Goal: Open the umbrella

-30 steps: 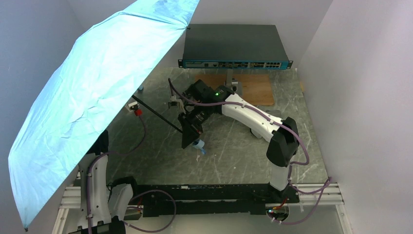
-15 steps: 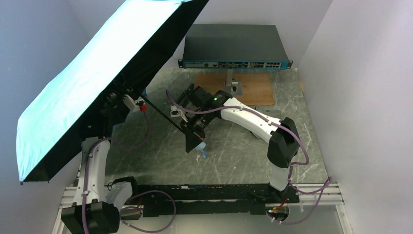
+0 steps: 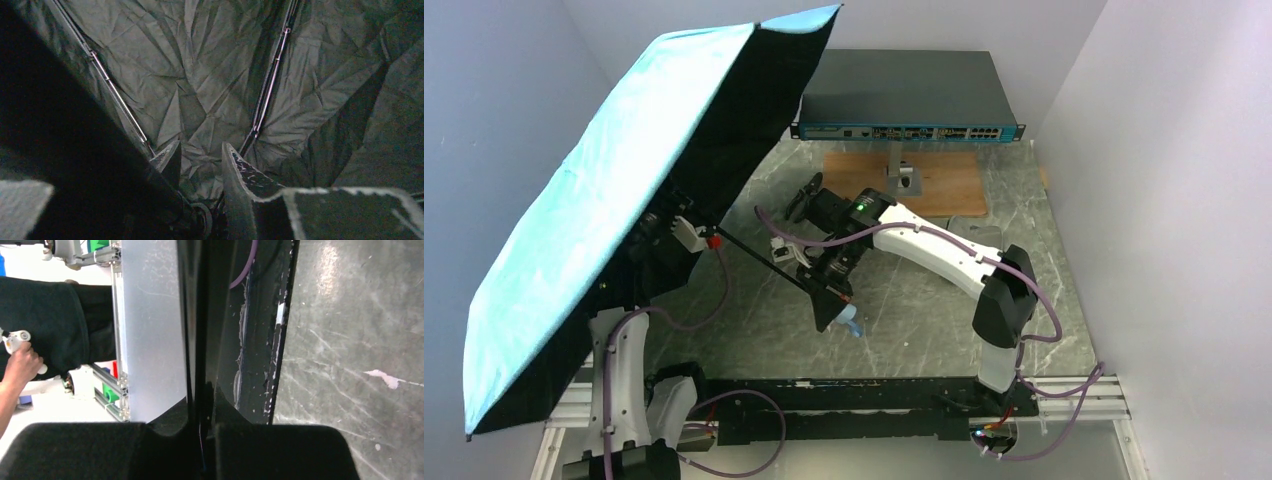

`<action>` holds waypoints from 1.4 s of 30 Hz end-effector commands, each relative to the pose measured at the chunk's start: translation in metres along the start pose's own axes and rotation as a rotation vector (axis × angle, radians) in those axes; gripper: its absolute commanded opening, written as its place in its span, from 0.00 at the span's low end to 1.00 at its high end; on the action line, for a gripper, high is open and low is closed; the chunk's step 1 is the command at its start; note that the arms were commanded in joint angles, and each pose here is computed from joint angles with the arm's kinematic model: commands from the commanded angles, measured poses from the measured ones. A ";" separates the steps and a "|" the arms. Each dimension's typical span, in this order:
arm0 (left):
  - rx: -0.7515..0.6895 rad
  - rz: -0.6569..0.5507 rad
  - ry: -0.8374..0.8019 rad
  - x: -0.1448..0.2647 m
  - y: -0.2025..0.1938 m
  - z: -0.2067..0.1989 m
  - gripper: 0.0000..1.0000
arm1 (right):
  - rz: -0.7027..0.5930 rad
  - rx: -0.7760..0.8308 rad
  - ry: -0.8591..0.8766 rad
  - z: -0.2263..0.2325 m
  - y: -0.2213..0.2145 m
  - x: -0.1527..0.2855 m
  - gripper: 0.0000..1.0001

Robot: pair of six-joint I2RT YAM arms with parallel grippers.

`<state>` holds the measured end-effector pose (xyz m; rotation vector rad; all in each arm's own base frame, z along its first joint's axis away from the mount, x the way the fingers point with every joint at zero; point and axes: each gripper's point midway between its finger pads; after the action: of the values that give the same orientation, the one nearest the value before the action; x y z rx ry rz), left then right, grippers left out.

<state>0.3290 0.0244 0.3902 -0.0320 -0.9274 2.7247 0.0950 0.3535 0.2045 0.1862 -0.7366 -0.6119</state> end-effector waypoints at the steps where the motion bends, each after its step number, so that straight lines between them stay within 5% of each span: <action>1: -0.147 -0.029 0.006 -0.001 0.002 0.009 0.37 | 0.012 0.114 0.017 0.024 -0.006 0.010 0.00; 9: -0.108 0.103 -0.023 -0.002 -0.036 0.007 0.12 | 0.067 0.113 -0.026 0.016 -0.026 0.012 0.00; 16: -0.176 0.411 -0.040 0.006 -0.124 -0.001 0.19 | 0.192 0.078 -0.087 -0.002 -0.067 0.012 0.00; 20: -0.193 0.525 -0.080 0.020 -0.173 -0.007 0.28 | 0.257 0.060 -0.106 -0.009 -0.089 0.013 0.00; 24: -0.205 0.580 -0.072 0.026 -0.198 -0.006 0.25 | 0.287 0.050 -0.110 -0.012 -0.101 0.013 0.00; 34: -0.177 0.058 -0.007 0.009 -0.057 -0.009 0.32 | 0.026 0.069 -0.072 0.004 -0.004 0.009 0.00; 42: -0.101 -0.154 -0.002 0.016 0.015 -0.019 0.42 | -0.090 0.086 -0.047 0.018 0.031 0.013 0.00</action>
<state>0.3183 0.0404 0.3934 -0.0485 -0.8599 2.6630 0.1077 0.3623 0.2098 0.1928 -0.8473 -0.6497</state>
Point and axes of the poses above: each gripper's point midway between its finger pads, its own x axis back along the fingers, its own z axis along the line the jaws close on, y = z × x, and after that the axes turned 9 degrees about -x, right-handed
